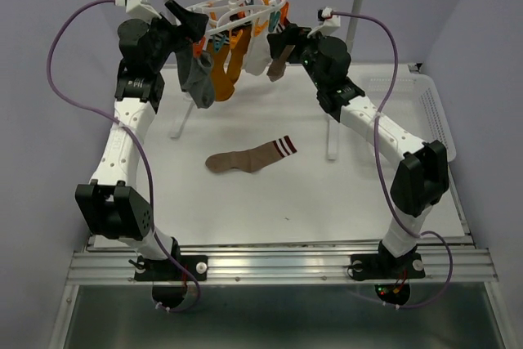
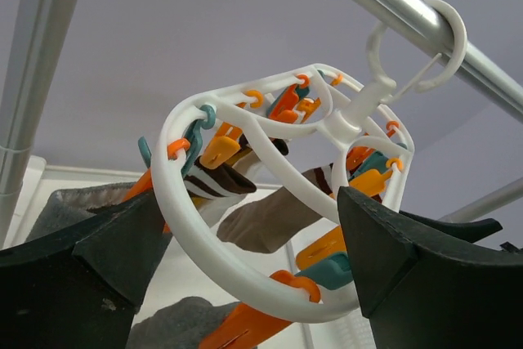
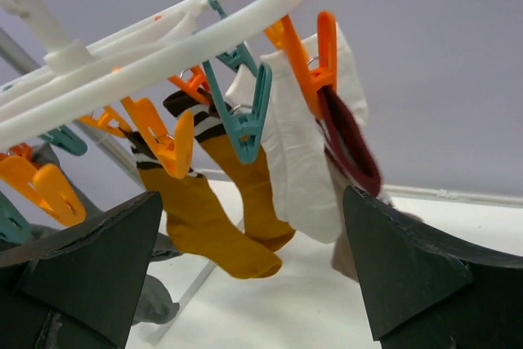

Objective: Clip the socks to the hanger

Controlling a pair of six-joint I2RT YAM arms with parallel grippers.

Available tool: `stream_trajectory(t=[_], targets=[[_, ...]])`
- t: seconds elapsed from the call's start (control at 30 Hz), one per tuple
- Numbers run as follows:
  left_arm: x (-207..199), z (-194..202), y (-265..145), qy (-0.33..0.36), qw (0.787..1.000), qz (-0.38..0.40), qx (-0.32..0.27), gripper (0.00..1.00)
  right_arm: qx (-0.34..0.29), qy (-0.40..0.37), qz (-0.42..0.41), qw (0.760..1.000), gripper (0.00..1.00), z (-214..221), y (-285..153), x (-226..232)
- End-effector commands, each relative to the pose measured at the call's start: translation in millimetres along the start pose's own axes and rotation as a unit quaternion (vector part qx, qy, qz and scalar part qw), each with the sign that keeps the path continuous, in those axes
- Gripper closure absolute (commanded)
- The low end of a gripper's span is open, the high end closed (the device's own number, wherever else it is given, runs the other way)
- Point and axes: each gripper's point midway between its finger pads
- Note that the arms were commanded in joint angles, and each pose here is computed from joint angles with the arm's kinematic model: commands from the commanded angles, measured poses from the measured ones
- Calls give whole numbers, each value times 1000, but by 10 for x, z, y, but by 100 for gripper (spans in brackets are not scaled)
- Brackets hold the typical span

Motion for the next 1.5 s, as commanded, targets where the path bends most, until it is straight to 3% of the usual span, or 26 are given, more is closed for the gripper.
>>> stream_trajectory(t=[0.0,0.17,0.37,0.53,1.03,1.17,1.47], targets=[[-214,-329,14,5,998,40,-56,6,-92,5,-19,996,3,-654,-44,302],[-210,-363,106,-7,997,46,-65,19,-106,-7,-9,994,2,-741,-35,286],[-252,-379,114,-12,996,59,-70,25,-119,-23,-6,993,0,-801,96,295],[-247,-407,69,-9,996,54,-76,26,-118,-19,-19,993,7,-810,230,376],[-218,-452,34,-8,996,54,-75,30,-108,-46,34,993,7,-674,276,108],[-194,-458,28,-7,996,53,-74,30,-100,-50,40,993,17,-609,317,66],[-203,-488,10,-3,995,57,-76,31,-83,-54,17,995,19,-537,422,152]])
Point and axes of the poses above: each gripper's point midway between its finger pads, its own y axis out along the fingers, its own x axis along the line the jaws close on, z = x × y, and after that the axes turned 11 degrees about y, right-handed
